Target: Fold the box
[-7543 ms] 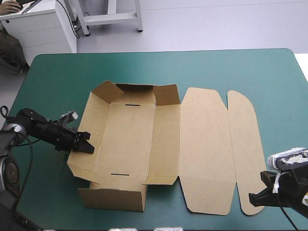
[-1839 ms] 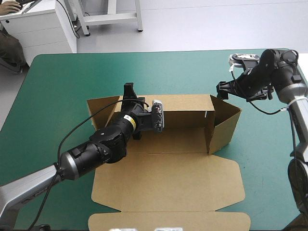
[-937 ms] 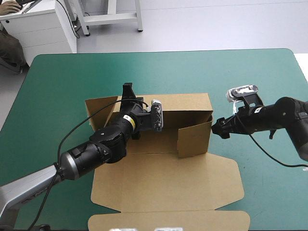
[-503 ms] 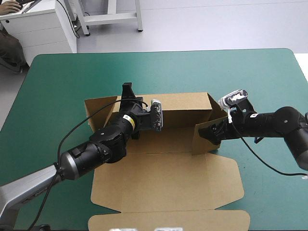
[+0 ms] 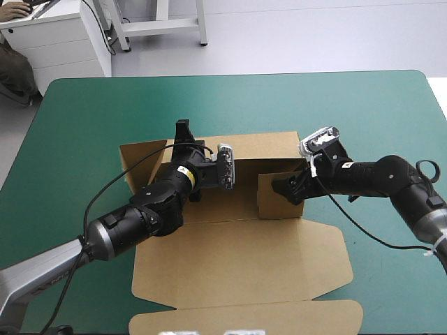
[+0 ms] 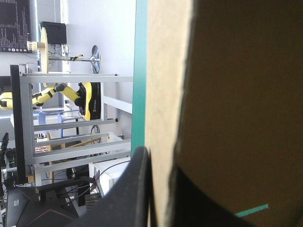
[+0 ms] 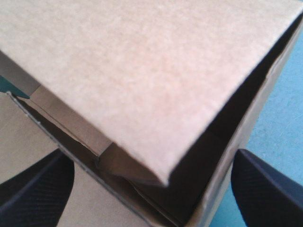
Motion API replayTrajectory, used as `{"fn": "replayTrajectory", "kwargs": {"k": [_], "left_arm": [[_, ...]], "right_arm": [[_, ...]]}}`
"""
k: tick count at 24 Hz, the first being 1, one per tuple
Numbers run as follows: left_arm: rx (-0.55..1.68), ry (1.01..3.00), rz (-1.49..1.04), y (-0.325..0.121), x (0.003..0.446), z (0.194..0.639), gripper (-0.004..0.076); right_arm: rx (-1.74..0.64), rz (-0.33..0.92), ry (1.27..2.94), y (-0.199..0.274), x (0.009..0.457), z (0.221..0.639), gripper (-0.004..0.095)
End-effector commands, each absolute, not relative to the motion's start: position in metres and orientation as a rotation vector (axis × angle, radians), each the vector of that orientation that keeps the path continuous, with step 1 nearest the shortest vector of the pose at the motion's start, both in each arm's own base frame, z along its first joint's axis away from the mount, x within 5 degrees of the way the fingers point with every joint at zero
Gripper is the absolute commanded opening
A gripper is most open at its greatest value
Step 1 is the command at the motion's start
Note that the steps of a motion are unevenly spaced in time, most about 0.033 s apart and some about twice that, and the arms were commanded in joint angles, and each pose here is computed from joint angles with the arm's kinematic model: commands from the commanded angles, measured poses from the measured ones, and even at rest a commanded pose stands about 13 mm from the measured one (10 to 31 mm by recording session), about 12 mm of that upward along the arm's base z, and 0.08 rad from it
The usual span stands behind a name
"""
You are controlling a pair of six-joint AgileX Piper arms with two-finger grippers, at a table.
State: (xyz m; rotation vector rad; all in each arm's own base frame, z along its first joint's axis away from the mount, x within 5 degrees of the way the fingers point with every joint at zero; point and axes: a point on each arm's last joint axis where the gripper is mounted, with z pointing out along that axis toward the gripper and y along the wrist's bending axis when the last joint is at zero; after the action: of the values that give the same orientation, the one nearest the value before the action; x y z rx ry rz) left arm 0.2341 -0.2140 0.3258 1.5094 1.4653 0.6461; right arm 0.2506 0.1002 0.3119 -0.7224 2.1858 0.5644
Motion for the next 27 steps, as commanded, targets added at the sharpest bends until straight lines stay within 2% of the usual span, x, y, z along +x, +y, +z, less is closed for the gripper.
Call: {"fn": "replayTrajectory", "kwargs": {"k": [1,5,8,11,12,14,15,16,20,22,24,27], "left_arm": [[1.440,1.478,0.614,-0.210,0.230,0.341,0.0003],[1.436,1.495,0.595,-0.210,0.230,0.340,0.0004],[1.430,1.512,0.521,-0.213,0.228,0.338,0.0015],[1.432,1.498,0.483,-0.217,0.226,0.338,0.0015],[1.443,1.489,0.493,-0.216,0.227,0.338,0.0015],[1.447,1.492,0.504,-0.216,0.227,0.338,0.0015],[1.447,1.494,0.506,-0.216,0.227,0.338,0.0015],[1.447,1.492,0.504,-0.216,0.227,0.338,0.0015],[1.446,1.464,0.473,-0.219,0.226,0.340,0.0020],[1.435,1.450,0.455,-0.221,0.226,0.344,0.0047],[1.417,1.428,0.432,-0.223,0.227,0.352,0.0134],[1.391,1.409,0.391,-0.230,0.222,0.363,0.0341]], "right_arm": [[-0.625,0.508,2.090,0.103,0.255,0.331,0.0728],[-0.541,0.478,2.058,0.100,0.260,0.334,0.0651],[-0.523,0.464,2.044,0.099,0.262,0.335,0.0523],[-0.529,0.504,2.040,0.105,0.259,0.336,0.0403],[-0.555,0.497,2.030,0.107,0.258,0.336,0.0347],[-0.572,0.504,2.026,0.111,0.257,0.336,0.0165],[-0.592,0.490,2.028,0.111,0.256,0.335,0.0042],[-0.603,0.484,2.031,0.111,0.256,0.335,-0.0016],[-0.663,0.502,2.044,0.113,0.253,0.333,-0.0020],[-0.702,0.496,2.046,0.114,0.251,0.332,-0.0017],[-0.662,0.476,2.047,0.112,0.254,0.333,-0.0009],[-0.508,0.426,2.052,0.105,0.261,0.335,-0.0008]]}}
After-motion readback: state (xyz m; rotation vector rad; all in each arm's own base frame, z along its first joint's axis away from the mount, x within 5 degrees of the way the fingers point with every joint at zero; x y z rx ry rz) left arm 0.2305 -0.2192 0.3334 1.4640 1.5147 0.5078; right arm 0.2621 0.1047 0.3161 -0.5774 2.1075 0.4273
